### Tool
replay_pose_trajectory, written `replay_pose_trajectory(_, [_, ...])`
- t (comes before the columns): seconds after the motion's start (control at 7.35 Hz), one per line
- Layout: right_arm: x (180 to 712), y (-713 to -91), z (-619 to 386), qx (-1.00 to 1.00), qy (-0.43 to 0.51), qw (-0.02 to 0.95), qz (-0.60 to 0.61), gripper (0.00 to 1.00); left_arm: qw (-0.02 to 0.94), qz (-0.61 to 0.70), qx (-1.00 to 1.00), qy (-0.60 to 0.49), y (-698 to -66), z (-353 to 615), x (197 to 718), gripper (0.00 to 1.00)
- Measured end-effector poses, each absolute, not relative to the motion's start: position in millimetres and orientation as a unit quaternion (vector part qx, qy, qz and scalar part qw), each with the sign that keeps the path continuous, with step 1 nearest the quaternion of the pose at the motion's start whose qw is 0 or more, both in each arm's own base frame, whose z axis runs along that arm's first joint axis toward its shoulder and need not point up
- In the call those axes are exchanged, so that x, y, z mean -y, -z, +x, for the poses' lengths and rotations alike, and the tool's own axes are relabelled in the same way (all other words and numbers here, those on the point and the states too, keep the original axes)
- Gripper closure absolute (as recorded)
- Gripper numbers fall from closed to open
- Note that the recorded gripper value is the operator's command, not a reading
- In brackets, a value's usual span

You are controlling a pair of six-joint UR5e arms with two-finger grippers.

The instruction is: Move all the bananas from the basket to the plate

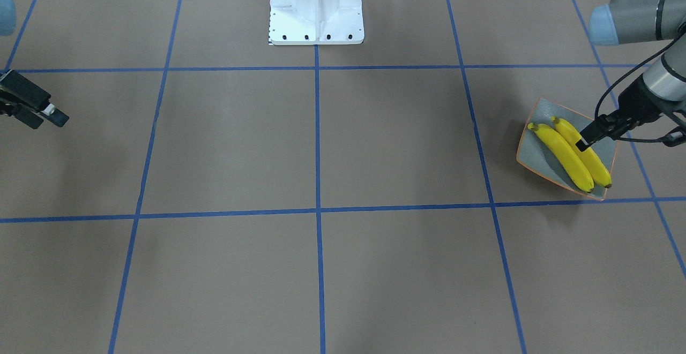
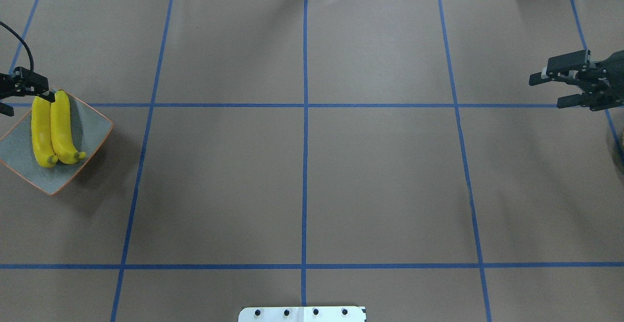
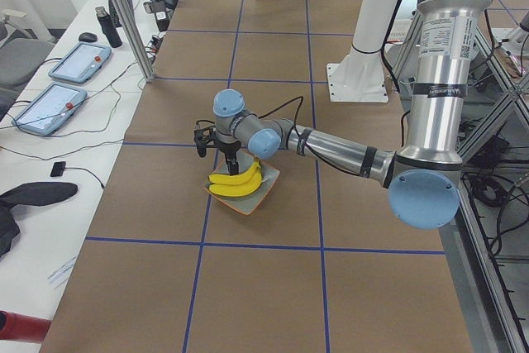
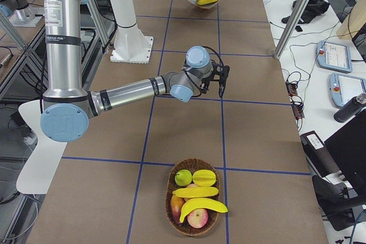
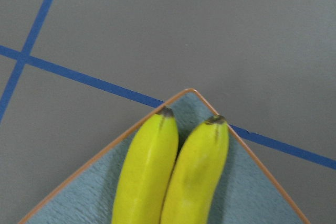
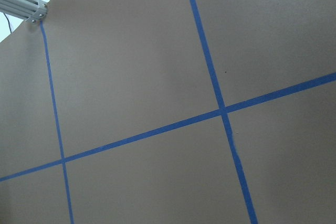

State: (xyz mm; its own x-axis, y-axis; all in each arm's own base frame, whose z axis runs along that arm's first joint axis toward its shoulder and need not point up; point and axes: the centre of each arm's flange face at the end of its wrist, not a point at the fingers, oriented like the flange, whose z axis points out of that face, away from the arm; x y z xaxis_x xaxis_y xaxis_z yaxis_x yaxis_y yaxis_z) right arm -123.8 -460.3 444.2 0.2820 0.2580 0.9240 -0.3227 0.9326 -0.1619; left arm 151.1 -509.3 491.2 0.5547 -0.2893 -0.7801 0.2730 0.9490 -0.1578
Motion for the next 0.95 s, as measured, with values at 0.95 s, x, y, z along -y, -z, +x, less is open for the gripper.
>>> replay_pose_trajectory(0.95, [399.6,-655.6,31.5,0.451,-0.151,0.874,0.100,0.01,0.851,-0.005,-0.495,0.172,-427.5,137.2,500.8,0.00])
